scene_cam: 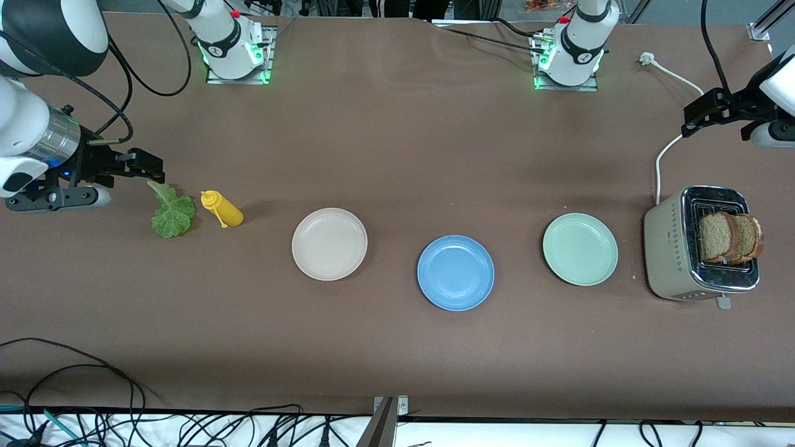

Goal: Make sandwich in blue plate with both arms

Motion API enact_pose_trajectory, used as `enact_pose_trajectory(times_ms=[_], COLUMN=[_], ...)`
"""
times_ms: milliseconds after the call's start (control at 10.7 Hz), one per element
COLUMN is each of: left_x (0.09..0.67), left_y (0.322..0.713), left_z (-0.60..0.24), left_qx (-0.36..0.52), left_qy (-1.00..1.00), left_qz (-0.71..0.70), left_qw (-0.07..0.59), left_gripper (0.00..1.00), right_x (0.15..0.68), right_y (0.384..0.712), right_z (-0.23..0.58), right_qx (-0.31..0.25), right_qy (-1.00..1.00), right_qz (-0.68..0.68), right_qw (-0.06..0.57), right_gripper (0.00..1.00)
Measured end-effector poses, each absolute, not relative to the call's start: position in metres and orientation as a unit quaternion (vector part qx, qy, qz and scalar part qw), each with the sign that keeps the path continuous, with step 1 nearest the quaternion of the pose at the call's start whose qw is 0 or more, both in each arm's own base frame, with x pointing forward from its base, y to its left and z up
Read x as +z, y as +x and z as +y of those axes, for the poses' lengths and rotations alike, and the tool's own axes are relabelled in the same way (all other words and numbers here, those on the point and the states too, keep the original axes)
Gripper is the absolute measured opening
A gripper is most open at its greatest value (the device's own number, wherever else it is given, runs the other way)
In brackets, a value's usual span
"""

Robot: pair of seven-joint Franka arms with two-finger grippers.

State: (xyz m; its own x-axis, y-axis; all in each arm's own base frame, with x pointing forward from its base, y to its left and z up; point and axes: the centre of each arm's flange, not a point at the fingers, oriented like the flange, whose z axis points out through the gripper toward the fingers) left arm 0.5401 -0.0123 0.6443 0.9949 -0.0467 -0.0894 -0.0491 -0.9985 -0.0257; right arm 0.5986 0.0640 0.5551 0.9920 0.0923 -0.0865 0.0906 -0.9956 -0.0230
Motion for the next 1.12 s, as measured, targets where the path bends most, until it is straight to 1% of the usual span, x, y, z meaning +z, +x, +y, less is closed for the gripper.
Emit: enact_pose_trajectory(times_ms=[748,1122], left_x=[0.644,0.643], left_y=[0.541,0.541], left_z=[0.001,0.001], left_qx=[0.045,0.046], left_qy=[-0.999,-0.999], left_qz=[0.012,-0.02], left_qw=[0.013,0.015], left_gripper=[1.0,1.0], right_x=[0.554,0.553], right_y=[0.599,0.599], right_z=[0.065,0.065], right_qx=[0.045,0.046], right_qy=[-0.998,-0.998], right_qz=[-0.046,-0.036], right_qw=[0.009,0.008], right_gripper=[1.0,1.0])
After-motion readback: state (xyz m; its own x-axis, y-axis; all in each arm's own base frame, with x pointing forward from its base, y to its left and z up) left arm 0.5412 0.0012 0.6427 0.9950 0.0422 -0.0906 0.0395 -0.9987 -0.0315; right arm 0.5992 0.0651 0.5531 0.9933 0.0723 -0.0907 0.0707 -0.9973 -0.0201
